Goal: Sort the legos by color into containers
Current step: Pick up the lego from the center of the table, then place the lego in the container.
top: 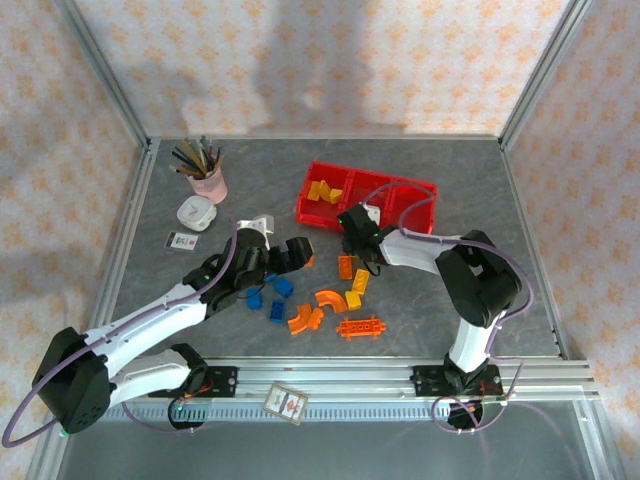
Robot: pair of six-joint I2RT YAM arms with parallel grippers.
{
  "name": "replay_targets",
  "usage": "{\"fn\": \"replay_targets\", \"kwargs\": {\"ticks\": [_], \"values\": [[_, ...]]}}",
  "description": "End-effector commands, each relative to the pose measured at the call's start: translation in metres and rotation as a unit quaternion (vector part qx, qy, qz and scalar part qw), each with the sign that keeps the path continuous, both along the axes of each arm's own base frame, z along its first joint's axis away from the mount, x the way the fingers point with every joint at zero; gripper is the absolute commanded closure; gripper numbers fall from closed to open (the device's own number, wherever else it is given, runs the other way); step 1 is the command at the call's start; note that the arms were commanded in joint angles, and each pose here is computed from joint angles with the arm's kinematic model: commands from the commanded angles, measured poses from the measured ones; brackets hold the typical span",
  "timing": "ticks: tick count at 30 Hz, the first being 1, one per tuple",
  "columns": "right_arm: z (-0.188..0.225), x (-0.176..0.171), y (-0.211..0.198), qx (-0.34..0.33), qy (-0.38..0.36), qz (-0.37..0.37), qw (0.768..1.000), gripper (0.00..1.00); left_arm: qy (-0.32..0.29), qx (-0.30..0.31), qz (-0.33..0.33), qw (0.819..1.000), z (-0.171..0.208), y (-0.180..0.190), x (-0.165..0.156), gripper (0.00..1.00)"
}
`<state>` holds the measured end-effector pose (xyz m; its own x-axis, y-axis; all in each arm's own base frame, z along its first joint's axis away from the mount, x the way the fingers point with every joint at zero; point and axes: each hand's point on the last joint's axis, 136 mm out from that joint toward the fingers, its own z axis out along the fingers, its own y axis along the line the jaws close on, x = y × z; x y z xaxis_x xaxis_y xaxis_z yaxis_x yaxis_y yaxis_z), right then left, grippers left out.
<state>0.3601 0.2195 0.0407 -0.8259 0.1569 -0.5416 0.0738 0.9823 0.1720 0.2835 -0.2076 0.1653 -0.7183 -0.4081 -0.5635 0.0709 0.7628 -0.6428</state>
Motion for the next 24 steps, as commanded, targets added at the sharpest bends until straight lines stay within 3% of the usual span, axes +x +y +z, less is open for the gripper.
{"fn": "replay_targets", "kwargs": {"ticks": [1, 12, 17, 24], "values": [[0.025, -0.004, 0.0, -0.011, -0.017, 0.01, 1.0, 0.66, -0.016, -0.008, 0.003, 1.0, 0.007, 0.0, -0.001, 0.01], [0.091, -0.006, 0.034, 0.012, -0.06, 0.055, 0.997, 0.68, -0.051, 0.003, 0.039, 0.998, 0.034, 0.028, 0.003, 0.01], [0.109, 0.023, 0.063, 0.025, -0.082, 0.069, 0.994, 0.68, -0.058, 0.001, 0.062, 0.996, 0.043, 0.048, 0.013, 0.01], [0.105, 0.075, 0.095, 0.007, -0.094, 0.071, 0.993, 0.68, -0.06, 0.008, 0.089, 0.994, 0.047, 0.068, 0.027, 0.01]]}}
